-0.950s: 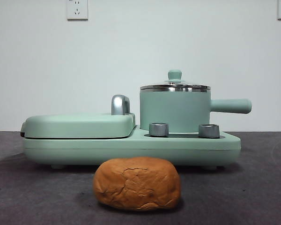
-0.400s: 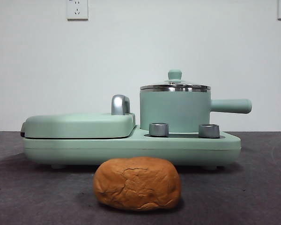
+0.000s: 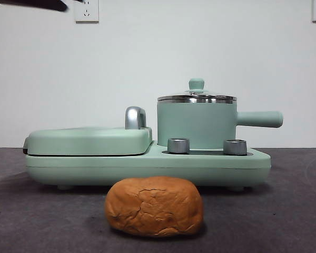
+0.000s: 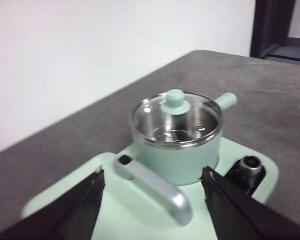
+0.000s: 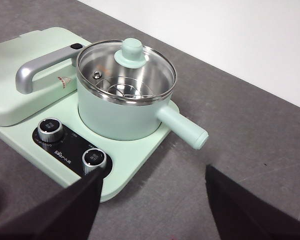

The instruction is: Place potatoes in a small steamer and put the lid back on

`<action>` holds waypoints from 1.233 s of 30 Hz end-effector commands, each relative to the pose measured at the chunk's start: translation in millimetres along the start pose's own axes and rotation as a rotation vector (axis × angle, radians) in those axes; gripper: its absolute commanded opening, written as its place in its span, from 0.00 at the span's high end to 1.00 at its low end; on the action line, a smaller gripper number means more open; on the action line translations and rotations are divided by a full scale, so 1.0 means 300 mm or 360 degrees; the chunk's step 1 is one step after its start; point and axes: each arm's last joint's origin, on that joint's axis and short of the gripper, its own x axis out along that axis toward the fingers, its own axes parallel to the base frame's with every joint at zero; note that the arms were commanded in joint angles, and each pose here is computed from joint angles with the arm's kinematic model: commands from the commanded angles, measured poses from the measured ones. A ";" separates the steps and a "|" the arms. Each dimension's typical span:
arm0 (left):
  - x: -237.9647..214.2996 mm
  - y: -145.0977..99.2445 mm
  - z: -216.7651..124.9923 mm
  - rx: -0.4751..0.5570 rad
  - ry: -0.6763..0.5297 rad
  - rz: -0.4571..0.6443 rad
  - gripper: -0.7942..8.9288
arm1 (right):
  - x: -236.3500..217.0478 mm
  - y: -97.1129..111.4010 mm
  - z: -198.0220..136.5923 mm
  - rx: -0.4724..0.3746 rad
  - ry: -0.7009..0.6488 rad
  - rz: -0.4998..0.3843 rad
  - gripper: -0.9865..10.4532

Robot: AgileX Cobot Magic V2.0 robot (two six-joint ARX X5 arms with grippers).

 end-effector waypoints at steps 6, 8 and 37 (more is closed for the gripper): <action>0.196 0.004 0.031 -0.0050 0.0034 -0.0070 0.61 | -0.007 -0.002 0.021 0.0002 -0.0042 -0.0004 0.63; 0.250 0.005 0.034 -0.0048 0.0051 -0.0073 0.61 | -0.007 -0.002 0.021 0.0002 -0.0042 -0.0004 0.63; 0.813 -0.013 0.044 -0.0028 0.0104 -0.0279 0.60 | -0.004 0.008 0.021 -0.0006 -0.0037 0.0040 0.63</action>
